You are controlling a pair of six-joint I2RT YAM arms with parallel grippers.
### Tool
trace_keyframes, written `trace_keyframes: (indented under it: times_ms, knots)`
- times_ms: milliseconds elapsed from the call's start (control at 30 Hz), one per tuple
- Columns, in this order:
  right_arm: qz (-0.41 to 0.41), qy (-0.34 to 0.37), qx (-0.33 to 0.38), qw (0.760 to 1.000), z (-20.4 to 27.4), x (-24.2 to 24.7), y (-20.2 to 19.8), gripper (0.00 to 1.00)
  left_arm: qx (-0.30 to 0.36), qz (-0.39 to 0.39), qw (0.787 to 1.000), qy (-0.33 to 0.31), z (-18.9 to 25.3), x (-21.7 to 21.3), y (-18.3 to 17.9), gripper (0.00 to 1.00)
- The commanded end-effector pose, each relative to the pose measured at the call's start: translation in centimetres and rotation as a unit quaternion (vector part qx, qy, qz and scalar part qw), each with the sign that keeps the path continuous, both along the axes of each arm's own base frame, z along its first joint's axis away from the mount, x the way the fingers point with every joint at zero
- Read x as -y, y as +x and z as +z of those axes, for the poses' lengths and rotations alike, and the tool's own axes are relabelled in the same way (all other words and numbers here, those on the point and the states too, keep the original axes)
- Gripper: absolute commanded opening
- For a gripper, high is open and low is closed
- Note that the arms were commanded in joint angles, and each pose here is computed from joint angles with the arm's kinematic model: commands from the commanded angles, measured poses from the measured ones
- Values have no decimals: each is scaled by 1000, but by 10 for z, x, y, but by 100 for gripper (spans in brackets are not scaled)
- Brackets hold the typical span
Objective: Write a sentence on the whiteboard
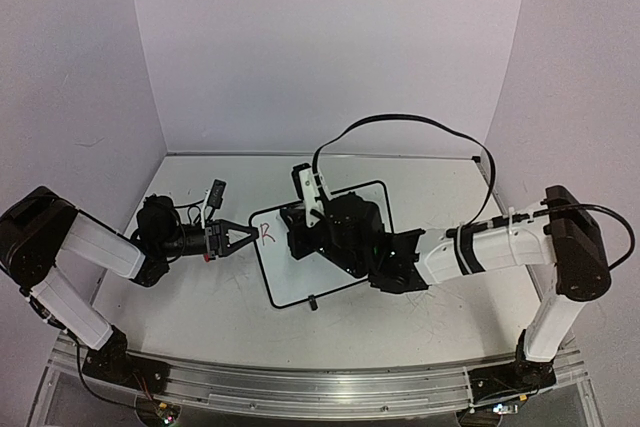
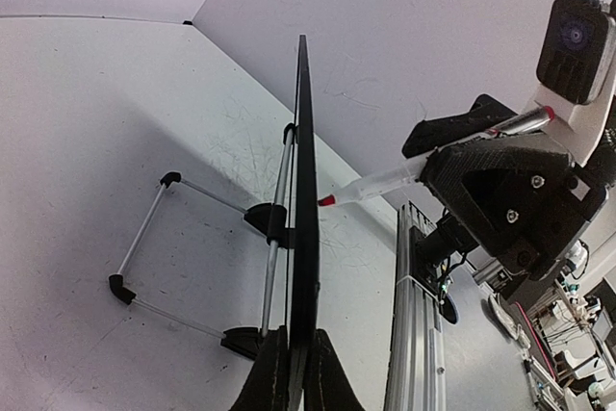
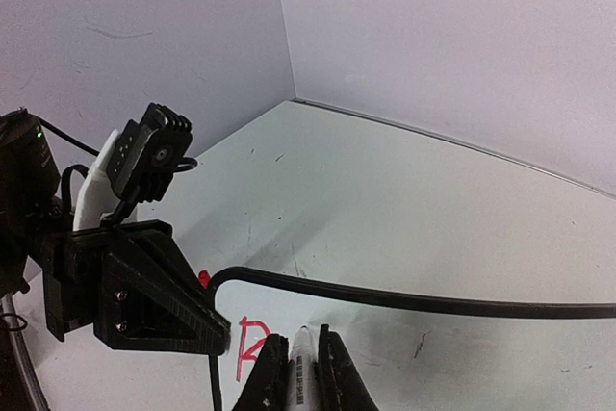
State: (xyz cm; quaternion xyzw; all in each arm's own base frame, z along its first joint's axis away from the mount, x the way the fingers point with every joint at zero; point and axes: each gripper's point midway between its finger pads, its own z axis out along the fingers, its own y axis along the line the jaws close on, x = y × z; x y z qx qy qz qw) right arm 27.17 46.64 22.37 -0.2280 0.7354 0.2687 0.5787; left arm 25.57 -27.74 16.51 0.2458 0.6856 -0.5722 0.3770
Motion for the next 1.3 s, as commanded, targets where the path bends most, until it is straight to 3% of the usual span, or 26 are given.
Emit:
trace_keyframes:
  times_ms: [0,633,967,1267]
  knots:
    - [17,14,13,1000,14,-14,1,0,-6,-25,1000,-8,5,1,-13,0]
    - [-25,-7,-4,1000,-4,-2,9,0,-7,-26,1000,-8,6,1,-12,0]
    - [45,37,5,998,19,-1,-19,0,-7,-26,1000,-8,7,2,-10,0]
    - [19,14,6,1000,5,-5,-8,0,-9,-27,1000,-8,6,2,-12,0]
